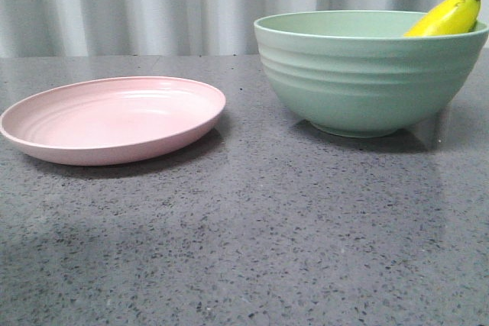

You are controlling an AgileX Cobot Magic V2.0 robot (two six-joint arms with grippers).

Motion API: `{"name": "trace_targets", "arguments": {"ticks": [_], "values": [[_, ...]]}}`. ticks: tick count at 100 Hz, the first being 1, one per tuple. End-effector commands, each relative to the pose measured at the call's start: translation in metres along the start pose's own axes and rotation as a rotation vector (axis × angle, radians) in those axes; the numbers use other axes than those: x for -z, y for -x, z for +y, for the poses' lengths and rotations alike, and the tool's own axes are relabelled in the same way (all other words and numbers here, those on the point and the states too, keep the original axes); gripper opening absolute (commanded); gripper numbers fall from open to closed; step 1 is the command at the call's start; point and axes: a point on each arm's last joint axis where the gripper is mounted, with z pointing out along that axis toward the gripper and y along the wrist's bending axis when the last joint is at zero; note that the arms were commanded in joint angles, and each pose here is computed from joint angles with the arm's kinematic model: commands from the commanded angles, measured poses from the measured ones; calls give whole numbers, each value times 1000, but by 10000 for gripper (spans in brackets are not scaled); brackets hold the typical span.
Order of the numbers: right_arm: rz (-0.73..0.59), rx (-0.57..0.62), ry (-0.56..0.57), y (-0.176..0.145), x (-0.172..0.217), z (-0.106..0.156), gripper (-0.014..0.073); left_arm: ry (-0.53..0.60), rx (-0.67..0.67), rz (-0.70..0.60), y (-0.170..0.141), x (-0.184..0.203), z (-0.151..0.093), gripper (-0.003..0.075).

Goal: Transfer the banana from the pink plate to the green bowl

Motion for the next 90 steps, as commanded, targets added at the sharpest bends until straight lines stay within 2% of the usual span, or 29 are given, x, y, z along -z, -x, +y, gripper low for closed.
{"name": "trace_targets", "arguments": {"ticks": [1, 19, 34, 90], "values": [[-162, 25, -10, 4, 11, -1, -75, 74, 51, -150, -5, 11, 5, -19], [-220, 26, -6, -16, 29, -2, -74, 126, 59, -203, -43, 23, 7, -19], [-219, 28, 0, -23, 38, -2, -74, 129, 65, -187, -63, 25, 7, -19], [-199, 28, 2, -25, 39, -2, -74, 132, 74, -93, -95, 18, 7, -19]]}}
